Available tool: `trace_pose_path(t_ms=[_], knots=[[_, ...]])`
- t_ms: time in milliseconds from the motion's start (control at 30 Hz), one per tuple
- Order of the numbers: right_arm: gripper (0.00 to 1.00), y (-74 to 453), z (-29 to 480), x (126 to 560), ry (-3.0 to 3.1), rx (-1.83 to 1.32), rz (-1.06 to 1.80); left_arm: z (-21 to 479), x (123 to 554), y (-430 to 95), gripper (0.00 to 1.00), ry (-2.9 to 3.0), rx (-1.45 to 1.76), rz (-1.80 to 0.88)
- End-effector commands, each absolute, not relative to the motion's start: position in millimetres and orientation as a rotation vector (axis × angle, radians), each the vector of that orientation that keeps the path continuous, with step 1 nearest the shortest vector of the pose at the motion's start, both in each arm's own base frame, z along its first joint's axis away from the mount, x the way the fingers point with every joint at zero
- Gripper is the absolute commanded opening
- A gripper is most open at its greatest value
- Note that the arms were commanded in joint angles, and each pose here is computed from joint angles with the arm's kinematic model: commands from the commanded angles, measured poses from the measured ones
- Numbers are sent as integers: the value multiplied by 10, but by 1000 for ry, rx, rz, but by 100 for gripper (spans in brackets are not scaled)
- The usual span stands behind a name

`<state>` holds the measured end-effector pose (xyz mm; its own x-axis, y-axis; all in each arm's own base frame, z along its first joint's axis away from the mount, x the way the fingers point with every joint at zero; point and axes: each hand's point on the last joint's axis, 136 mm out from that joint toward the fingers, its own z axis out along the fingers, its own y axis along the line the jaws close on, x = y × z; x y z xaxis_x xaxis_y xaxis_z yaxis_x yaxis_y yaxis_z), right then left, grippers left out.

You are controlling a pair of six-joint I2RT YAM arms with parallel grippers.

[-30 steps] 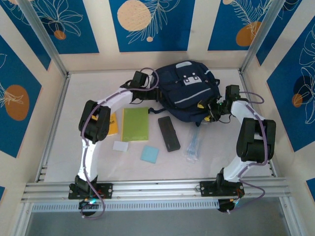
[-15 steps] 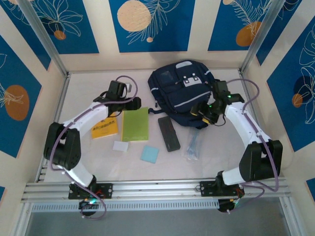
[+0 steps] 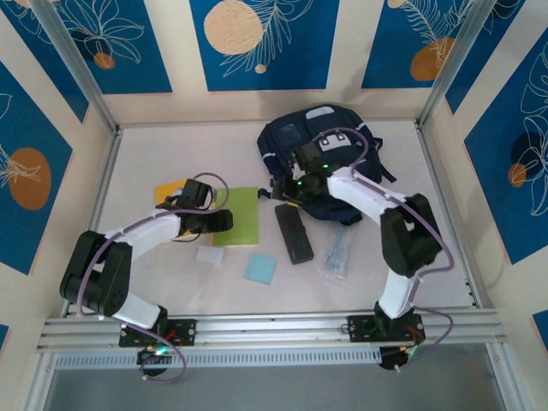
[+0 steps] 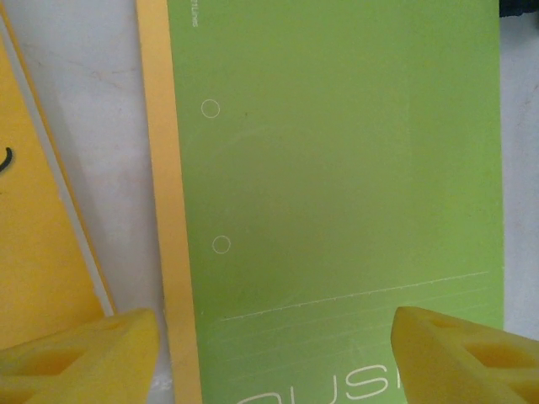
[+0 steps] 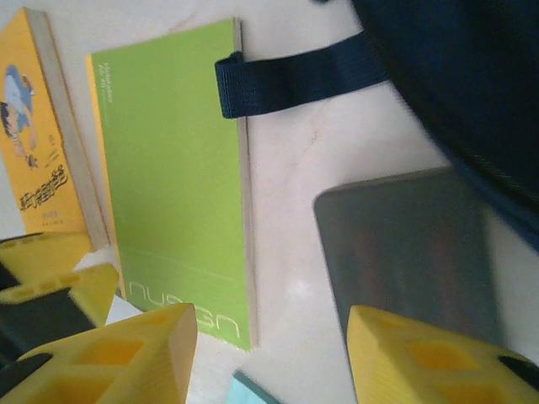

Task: Pack the student bag
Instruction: Pick up the book from the center of the table.

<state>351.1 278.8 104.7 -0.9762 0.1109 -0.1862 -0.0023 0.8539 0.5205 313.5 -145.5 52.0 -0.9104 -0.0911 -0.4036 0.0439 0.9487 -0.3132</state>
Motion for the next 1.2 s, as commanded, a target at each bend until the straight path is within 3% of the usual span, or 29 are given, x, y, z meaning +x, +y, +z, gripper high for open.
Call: trace_pose_path(t_ms=[0,267,567,933,1167], knots=[[47,3195,1032,3610,2793,66,890,541,3152,-1444,72,2644,-64,-471],[35,3505,579,3681,2890,118,754,319,3095,-1367,70,2703,-48,-397],[35,3310,360,3666,2913,172,477,153,3030,-1358,68,2743,-74,-398],[34,3777,260,3556,2950,71,721,92,2991,-1378,65,2766,-77,-416],[33,3913,631,3522,2884,25,892,69,2979,-1392,64,2770,-78,-429]])
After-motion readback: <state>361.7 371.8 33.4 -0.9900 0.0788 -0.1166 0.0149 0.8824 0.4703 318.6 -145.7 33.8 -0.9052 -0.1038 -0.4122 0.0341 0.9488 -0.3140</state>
